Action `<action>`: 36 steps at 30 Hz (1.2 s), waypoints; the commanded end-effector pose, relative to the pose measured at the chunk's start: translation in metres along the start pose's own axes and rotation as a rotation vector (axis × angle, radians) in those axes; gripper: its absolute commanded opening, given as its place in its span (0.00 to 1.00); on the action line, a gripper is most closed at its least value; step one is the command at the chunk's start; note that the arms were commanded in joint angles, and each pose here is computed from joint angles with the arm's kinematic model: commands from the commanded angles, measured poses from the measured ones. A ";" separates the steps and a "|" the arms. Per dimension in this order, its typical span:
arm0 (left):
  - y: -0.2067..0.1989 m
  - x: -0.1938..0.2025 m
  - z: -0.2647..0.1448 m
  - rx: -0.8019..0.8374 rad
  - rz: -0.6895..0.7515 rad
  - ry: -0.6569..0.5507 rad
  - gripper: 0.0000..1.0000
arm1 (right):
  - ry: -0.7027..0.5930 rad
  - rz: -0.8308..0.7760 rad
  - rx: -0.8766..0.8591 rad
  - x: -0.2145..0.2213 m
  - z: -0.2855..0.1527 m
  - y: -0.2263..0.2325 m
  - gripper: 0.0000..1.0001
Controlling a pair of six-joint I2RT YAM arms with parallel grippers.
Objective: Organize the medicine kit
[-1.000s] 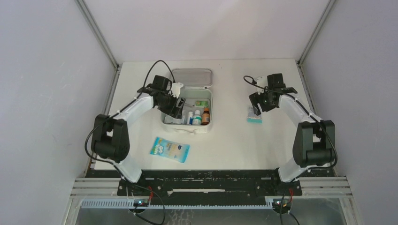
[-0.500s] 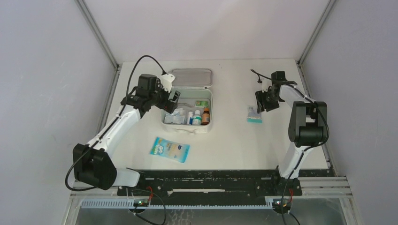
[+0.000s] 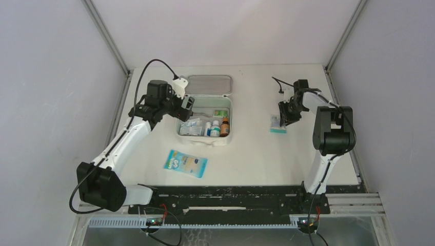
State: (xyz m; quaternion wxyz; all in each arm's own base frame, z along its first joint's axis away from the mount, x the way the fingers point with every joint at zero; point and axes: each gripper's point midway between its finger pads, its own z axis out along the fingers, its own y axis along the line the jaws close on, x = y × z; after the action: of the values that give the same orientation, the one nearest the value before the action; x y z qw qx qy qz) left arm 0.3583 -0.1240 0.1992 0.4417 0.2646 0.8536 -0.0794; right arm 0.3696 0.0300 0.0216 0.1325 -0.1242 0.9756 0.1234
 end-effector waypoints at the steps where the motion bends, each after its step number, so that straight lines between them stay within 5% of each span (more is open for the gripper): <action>1: 0.006 -0.012 -0.007 -0.029 0.012 -0.059 1.00 | -0.019 -0.009 0.006 -0.012 0.003 0.000 0.28; 10: 0.017 -0.020 -0.013 -0.047 -0.028 -0.089 1.00 | -0.079 -0.065 -0.028 -0.024 -0.010 0.009 0.00; 21: -0.011 -0.040 -0.019 0.167 -0.073 -0.166 1.00 | -0.260 -0.216 -0.199 -0.049 -0.069 0.069 0.00; 28: -0.071 -0.066 -0.030 0.556 -0.144 -0.219 1.00 | -0.424 -0.451 -0.293 -0.067 -0.116 0.143 0.00; 36: -0.108 -0.099 -0.034 0.742 -0.175 -0.236 0.98 | -0.539 -0.775 -0.354 -0.062 -0.148 0.227 0.00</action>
State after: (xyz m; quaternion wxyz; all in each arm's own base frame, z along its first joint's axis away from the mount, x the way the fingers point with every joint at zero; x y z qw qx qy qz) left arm 0.3298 -0.2089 0.2335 0.3888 0.2915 0.7860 -0.3823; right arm 0.3421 0.1856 0.1903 0.3402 -0.3842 0.8185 0.2583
